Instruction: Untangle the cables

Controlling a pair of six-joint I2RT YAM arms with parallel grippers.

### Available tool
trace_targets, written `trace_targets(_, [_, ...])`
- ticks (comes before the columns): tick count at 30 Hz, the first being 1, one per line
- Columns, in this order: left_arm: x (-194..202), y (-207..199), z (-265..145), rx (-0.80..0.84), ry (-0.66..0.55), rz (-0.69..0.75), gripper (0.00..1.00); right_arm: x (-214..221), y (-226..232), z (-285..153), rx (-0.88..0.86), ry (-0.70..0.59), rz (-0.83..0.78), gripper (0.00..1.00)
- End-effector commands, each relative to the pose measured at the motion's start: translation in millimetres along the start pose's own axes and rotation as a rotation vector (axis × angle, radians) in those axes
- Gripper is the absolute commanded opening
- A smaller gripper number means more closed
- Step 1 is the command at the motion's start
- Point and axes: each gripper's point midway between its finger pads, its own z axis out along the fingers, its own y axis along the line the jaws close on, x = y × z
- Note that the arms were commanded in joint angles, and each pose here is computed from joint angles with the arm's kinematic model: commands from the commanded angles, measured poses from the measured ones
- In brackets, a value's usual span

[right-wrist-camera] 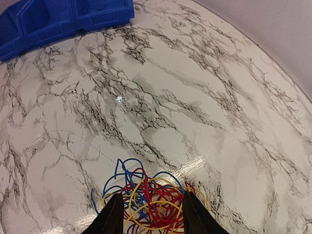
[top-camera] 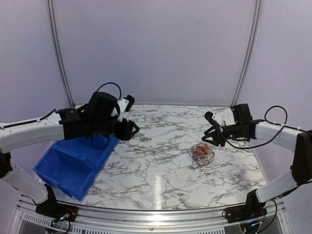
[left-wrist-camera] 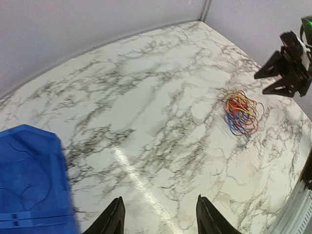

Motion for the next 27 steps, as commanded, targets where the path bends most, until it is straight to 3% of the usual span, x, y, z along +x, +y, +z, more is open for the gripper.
trace_targets(1, [11, -79, 44, 0.186, -0.033, -0.092, 0.51, 5, -11, -5, 0.069, 0.049, -0.052, 0.41])
trace_targets(7, [40, -144, 124, 0.251, 0.077, -0.038, 0.48, 16, -9, 2, 0.040, 0.089, -0.044, 0.41])
trace_targets(13, [39, -185, 178, 0.370, 0.048, -0.136, 0.45, 25, -7, 9, 0.010, 0.118, -0.030, 0.41])
trace_targets(19, [48, -200, 212, 0.405, 0.058, -0.165, 0.46, 35, -4, 17, -0.014, 0.150, -0.027, 0.42])
trace_targets(27, [60, -201, 235, 0.385, 0.069, -0.170, 0.33, 47, 4, 31, -0.060, 0.205, -0.024, 0.43])
